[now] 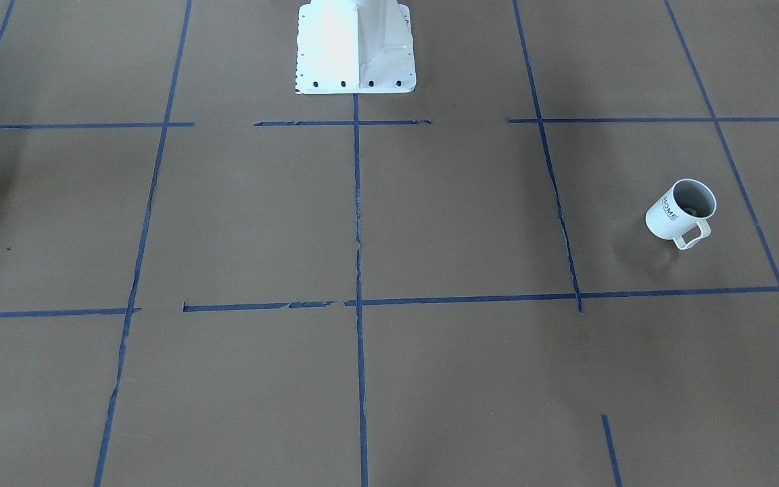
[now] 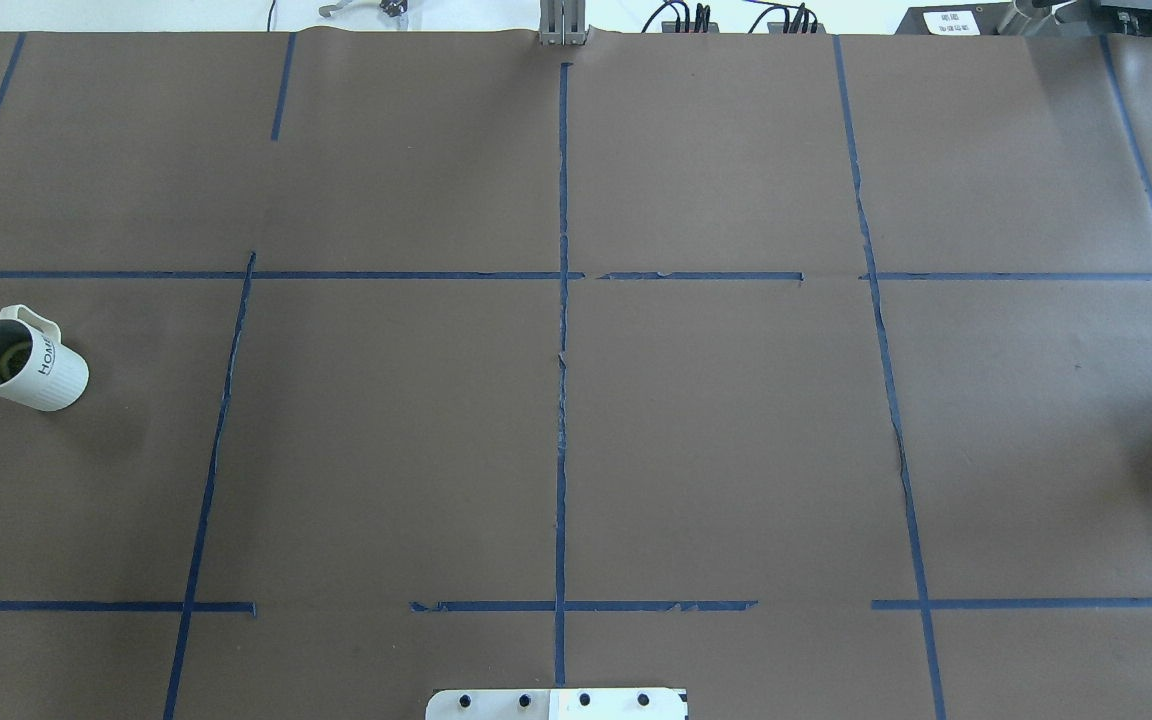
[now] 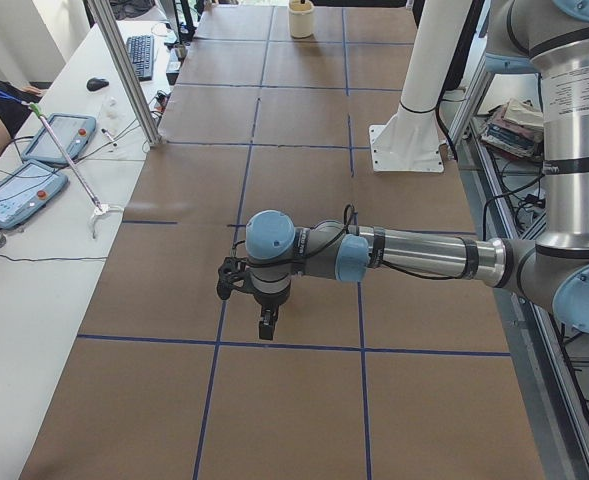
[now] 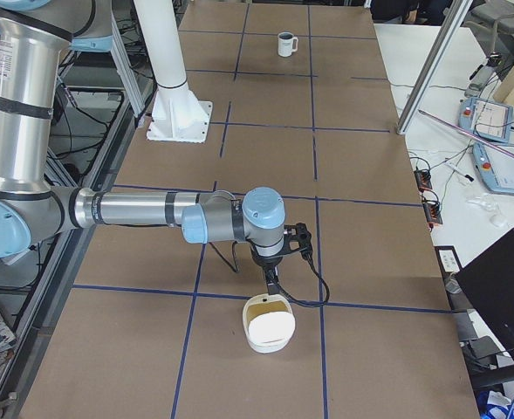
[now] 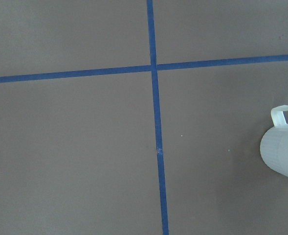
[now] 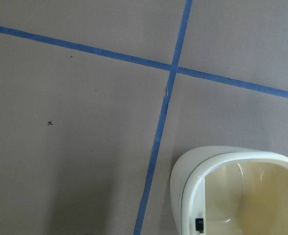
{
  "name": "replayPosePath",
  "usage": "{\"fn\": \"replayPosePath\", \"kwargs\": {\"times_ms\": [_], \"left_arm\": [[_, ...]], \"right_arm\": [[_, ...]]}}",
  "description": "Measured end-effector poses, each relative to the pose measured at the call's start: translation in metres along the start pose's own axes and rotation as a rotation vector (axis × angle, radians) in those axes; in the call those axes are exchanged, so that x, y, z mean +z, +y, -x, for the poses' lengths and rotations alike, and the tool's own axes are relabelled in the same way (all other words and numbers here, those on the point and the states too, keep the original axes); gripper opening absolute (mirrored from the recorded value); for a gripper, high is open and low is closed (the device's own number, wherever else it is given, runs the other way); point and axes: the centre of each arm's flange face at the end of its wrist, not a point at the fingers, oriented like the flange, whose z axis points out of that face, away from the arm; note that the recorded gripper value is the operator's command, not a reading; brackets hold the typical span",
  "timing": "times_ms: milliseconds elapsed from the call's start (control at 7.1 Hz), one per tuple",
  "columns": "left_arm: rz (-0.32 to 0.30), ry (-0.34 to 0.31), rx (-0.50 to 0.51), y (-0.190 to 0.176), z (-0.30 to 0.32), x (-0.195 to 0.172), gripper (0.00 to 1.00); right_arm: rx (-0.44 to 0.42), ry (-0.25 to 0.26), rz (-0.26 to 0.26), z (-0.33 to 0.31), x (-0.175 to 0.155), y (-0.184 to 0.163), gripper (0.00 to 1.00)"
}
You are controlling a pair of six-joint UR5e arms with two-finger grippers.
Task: Left arm hands cup to right arm to dump lemon
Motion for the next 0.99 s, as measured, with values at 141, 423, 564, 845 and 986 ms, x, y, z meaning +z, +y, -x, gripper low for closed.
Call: {"fn": "replayPosePath", "kwargs": {"times_ms": [141,423,564,845,986], "left_arm": [[-0.001,-0.002,0.003,0.000,0.000,-0.001,1.00],[-0.003,-0.006,0.008,-0.001,-0.001,-0.001,1.00],[-0.006,-0.009,0.012,-0.003,-0.002,-0.002,1.00],[-0.071,-0.016,0.066,-0.043,-0.022,-0.022,1.00],[-0.102,-0.014,0.088,-0.059,-0.033,-0.033,1.00]], "right_arm": [[-0.003,-0.001,-0.004,0.001,-0.001,-0.001,1.00],[-0.022,-0.002,-0.030,0.005,-0.005,-0.004,1.00],[-0.028,-0.011,-0.044,0.009,-0.009,-0.006,1.00],[-0.075,-0.025,-0.098,0.027,-0.027,-0.013,1.00],[-0.095,-0.026,-0.125,0.036,-0.037,-0.016,1.00]]}}
